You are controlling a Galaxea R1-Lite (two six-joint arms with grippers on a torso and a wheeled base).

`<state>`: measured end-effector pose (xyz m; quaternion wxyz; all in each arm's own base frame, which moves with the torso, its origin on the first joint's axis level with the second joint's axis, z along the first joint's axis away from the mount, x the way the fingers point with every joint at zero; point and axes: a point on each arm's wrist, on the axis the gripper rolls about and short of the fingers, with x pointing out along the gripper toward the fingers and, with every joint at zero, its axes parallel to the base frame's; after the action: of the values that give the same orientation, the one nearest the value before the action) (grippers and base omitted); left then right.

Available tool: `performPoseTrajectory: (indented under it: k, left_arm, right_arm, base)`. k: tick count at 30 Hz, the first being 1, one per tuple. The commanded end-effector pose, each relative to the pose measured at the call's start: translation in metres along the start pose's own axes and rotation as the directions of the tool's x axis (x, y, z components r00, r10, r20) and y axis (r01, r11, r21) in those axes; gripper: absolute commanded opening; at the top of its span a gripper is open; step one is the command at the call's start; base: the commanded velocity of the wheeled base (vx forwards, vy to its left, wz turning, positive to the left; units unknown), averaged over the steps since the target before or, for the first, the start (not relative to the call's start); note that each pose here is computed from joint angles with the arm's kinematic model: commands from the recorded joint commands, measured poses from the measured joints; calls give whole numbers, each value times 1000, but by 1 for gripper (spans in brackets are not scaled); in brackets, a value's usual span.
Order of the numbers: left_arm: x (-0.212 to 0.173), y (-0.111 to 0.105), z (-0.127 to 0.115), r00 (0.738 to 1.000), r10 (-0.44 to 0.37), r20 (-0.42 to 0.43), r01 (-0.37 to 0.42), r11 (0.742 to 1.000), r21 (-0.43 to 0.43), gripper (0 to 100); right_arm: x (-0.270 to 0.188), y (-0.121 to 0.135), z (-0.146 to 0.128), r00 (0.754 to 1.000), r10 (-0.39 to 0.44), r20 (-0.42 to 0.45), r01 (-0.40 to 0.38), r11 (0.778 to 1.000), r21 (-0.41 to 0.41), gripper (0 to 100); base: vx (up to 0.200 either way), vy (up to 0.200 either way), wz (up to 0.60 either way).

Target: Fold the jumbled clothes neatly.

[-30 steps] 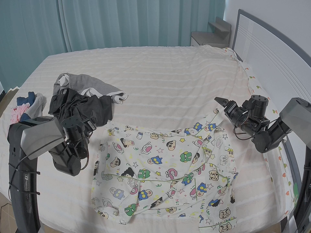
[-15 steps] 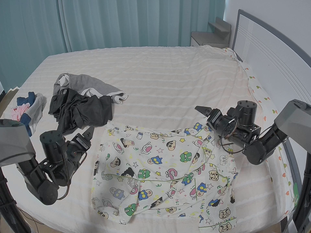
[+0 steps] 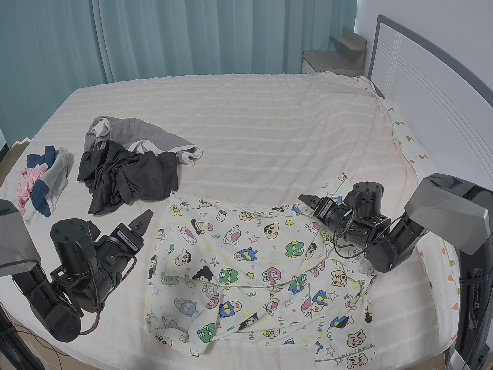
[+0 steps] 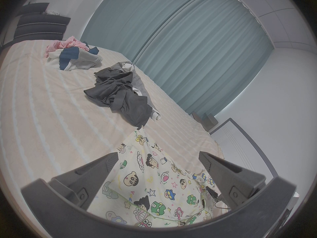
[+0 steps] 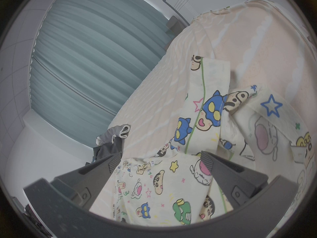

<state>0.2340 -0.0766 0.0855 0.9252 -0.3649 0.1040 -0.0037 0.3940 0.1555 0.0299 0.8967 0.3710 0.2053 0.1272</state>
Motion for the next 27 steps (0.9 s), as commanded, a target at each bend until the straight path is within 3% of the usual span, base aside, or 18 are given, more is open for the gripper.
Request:
performPoseTrajectory:
  k: [1, 10, 27]
  left_arm:
    - [-1, 0, 0, 1000, 1, 0, -1, 1000, -1, 100]
    - [0, 2, -1, 1000, 7, -2, -7, 1000, 0, 100]
    - [0, 2, -1, 1000, 8, -5, -8, 1000, 1, 100]
  right_arm:
    - [11, -9, -5, 1000, -19, -7, 19, 1000, -25, 100]
    - [14, -13, -8, 995, -93, 36, 96, 991, -91, 100]
    - [16, -19, -21, 992, -127, 24, 129, 987, -100, 100]
  base:
    - [0, 0, 0]
    - [0, 0, 0]
    - [0, 0, 0]
